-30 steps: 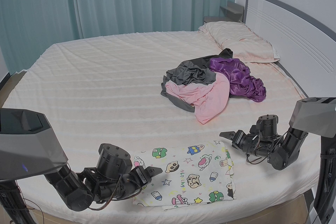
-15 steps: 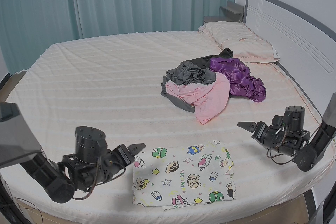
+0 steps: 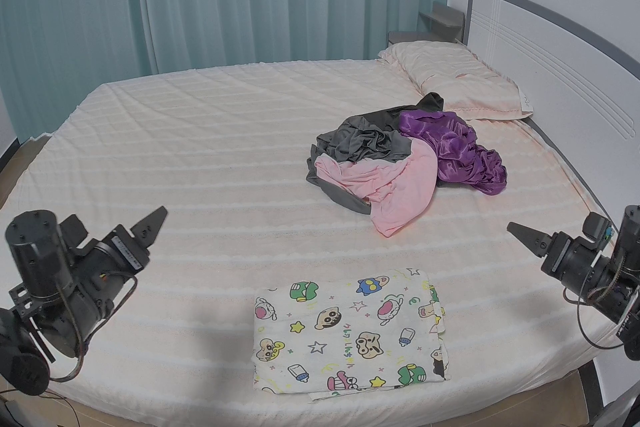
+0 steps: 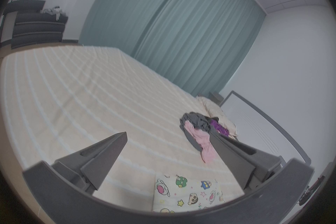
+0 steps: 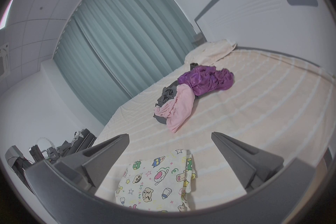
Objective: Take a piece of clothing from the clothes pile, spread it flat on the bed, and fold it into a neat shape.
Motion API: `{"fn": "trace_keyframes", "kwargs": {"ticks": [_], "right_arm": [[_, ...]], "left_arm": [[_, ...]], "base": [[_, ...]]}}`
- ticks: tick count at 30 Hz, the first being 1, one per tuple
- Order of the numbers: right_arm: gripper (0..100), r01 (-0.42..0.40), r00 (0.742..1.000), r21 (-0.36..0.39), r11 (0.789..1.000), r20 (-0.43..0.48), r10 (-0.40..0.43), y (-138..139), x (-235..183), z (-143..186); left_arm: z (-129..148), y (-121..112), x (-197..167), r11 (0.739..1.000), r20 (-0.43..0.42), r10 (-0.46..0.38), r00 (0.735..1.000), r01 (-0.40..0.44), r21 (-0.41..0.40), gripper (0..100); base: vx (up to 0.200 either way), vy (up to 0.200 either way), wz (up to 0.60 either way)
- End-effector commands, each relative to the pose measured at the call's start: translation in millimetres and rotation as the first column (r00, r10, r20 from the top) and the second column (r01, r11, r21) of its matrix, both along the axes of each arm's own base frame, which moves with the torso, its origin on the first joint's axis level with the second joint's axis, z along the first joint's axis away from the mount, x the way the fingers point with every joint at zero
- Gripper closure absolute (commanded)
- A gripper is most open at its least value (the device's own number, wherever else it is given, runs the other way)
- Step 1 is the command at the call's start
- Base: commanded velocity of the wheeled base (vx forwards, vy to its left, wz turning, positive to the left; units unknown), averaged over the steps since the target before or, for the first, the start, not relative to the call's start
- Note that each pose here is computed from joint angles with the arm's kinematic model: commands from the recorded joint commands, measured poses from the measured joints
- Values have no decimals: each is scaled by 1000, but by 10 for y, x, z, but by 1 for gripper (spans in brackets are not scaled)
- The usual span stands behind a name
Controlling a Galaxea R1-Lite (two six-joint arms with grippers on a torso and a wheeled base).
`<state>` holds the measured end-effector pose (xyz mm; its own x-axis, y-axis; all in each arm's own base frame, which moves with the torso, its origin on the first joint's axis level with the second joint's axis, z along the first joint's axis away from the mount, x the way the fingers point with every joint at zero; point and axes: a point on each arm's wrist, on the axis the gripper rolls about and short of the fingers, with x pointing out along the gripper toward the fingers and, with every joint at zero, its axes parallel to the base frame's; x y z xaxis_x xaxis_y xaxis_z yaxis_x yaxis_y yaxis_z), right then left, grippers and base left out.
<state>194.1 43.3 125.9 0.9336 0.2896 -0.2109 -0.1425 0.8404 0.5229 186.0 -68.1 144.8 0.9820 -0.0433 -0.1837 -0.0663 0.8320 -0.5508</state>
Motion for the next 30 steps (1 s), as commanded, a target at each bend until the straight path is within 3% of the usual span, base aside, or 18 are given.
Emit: {"fn": "trace_keyframes", "kwargs": {"ticks": [1,6,10,17,19,24,30], "right_arm": [[0,11,993,-19,1000,120,-8,-112,-514,125],[0,40,990,-55,998,136,-32,-174,-729,86],[0,71,987,-65,995,146,-61,-224,-946,111],[0,61,992,-115,992,114,-48,-298,-1312,18],[0,59,992,-126,990,118,-45,-327,-1448,-26],[0,68,989,-158,985,139,-46,-375,-1664,-119],[0,116,984,-221,968,158,-81,-419,-1861,-257]], "left_arm": [[188,249,-503,996,149,86,985,-90,23,0],[118,357,-726,978,171,164,971,-183,98,0],[166,440,-910,965,238,215,947,-244,97,0],[135,561,-1194,935,311,249,917,-312,171,0],[135,609,-1295,919,329,282,901,-352,177,0],[63,698,-1510,887,337,295,894,-387,251,0],[-84,818,-1819,811,376,315,871,-453,370,0]], "base": [[0,0,0],[0,0,0],[0,0,0],[0,0,0],[0,0,0],[0,0,0],[0,0,0]]}}
